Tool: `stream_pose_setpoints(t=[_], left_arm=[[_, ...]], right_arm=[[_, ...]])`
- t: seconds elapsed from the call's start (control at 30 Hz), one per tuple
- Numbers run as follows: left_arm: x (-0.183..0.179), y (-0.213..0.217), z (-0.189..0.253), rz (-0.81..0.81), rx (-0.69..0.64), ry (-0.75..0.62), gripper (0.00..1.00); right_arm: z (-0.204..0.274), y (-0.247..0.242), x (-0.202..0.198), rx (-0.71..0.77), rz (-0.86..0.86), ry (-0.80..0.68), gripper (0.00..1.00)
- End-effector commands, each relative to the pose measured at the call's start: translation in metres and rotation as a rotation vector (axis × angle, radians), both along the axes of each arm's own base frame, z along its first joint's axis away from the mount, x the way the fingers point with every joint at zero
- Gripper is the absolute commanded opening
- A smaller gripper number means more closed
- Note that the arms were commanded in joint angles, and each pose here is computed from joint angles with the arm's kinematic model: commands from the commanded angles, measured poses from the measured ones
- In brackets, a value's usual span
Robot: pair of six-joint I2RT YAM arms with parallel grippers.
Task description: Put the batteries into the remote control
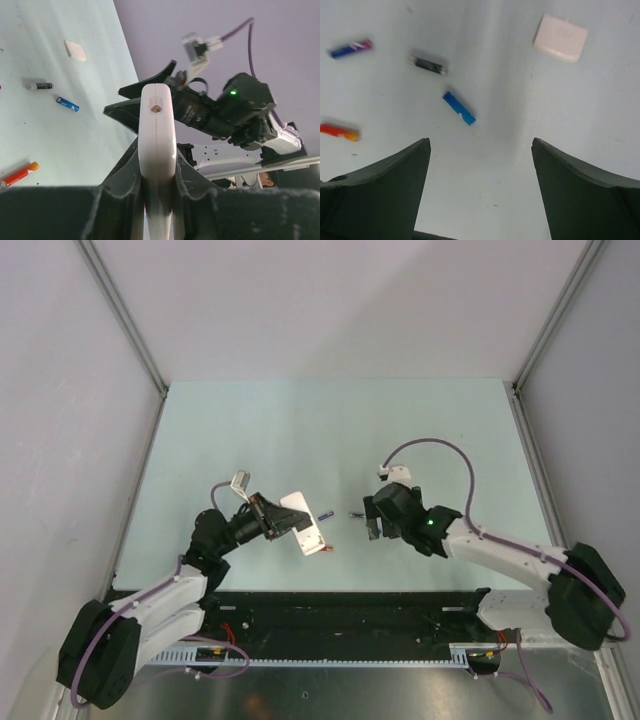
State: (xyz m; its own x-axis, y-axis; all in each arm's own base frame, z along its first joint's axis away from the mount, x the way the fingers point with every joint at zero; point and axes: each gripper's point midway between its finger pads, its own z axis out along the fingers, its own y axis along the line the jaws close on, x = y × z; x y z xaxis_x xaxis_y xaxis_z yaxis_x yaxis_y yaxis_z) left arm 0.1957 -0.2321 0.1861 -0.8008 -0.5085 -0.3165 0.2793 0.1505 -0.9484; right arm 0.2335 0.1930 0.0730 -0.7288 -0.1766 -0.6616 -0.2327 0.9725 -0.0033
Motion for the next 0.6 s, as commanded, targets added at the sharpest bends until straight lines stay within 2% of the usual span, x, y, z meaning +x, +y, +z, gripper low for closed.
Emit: stream_pose_setpoints(t=[0.0, 0.13, 0.23, 0.27, 0.3, 0.37, 0.4, 0.57], left_arm=[[-0.005, 0.001, 0.011, -0.021, -0.008, -0.071, 0.00], [-0.007, 0.005, 0.019, -0.002, -0.015, -0.125, 0.08], [-0.008, 0.007, 0.025, 0.016, -0.023, -0.163, 0.09], [-0.008, 0.008, 0.026, 0.018, -0.024, -0.166, 0.00], [-0.008, 0.008, 0.027, 0.021, -0.026, -0.170, 0.00], [-0.010, 0.010, 0.030, 0.029, -0.036, -0.184, 0.00], [-0.010, 0.011, 0.030, 0.039, -0.039, -0.187, 0.00], [-0.011, 0.013, 0.035, 0.049, -0.051, -0.205, 0.00]], right_arm=[[0.053, 0.014, 0.014, 0.184, -0.055, -0.162, 0.90], [0.066, 0.012, 0.011, 0.250, -0.052, -0.197, 0.96], [0.073, 0.009, 0.008, 0.395, -0.057, -0.197, 0.98], [0.073, 0.008, 0.008, 0.436, -0.067, -0.190, 0.96], [0.078, 0.000, 0.018, 0.497, -0.122, -0.201, 0.93], [0.072, -0.001, 0.014, 0.561, -0.112, -0.159, 0.89], [0.073, -0.005, 0.018, 0.570, -0.124, -0.159, 0.84], [0.066, -0.004, 0.016, 0.539, -0.100, -0.148, 0.75]])
